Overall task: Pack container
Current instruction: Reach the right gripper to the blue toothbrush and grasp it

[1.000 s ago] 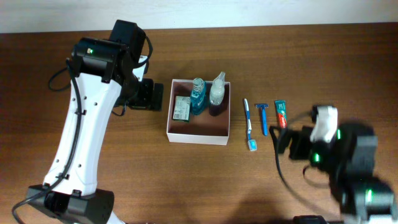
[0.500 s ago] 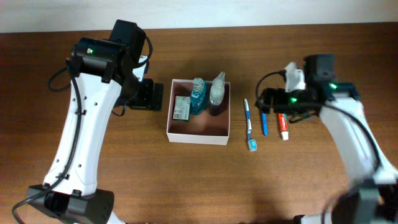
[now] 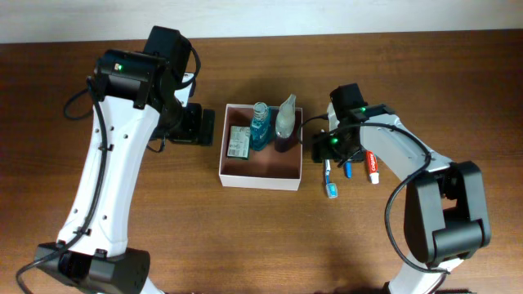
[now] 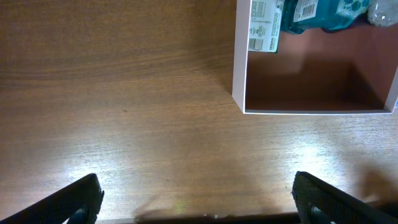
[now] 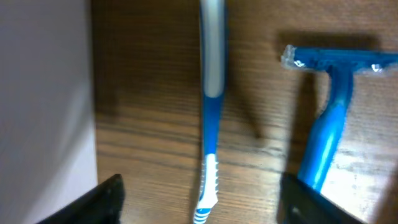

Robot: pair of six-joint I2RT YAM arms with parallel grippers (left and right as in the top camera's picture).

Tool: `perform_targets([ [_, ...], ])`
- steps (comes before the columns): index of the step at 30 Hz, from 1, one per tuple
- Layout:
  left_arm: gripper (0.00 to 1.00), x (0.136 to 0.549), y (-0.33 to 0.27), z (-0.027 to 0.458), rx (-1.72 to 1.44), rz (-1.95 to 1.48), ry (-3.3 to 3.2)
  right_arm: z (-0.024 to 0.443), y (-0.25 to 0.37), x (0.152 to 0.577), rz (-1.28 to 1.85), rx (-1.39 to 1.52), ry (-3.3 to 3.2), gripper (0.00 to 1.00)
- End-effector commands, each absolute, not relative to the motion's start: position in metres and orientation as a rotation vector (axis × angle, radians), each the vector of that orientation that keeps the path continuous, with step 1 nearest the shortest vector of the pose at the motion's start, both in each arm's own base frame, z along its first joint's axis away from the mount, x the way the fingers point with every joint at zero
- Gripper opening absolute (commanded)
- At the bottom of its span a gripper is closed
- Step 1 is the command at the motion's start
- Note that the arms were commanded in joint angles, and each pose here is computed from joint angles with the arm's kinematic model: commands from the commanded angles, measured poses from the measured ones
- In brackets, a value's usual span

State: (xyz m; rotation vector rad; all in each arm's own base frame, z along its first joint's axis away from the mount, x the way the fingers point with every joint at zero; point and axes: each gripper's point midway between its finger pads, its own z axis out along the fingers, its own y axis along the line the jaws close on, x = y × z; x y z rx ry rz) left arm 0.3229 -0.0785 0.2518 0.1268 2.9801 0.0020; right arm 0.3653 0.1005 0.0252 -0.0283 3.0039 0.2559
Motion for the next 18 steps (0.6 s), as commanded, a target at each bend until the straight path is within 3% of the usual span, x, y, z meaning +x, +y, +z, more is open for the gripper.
perform_targets([
  [1, 1.0, 0.321, -0.077, 0.257, 0.133, 0.007, 2.96, 0.012, 0.092, 0.367, 0.183, 0.033, 3.029, 0.61],
  [8, 1.0, 0.321, -0.077, 0.257, 0.132, 0.007, 2.961, -0.013, 0.099, 0.36, 0.241, 0.034, 3.095, 0.56],
  [12, 1.0, 0.321, -0.077, 0.257, 0.132, 0.007, 2.961, -0.012, 0.1, 0.362, 0.248, 0.033, 3.085, 0.34],
  [18, 1.0, 0.321, -0.077, 0.257, 0.133, 0.007, 2.961, -0.004, 0.095, 0.36, 0.202, 0.04, 3.11, 0.08],
])
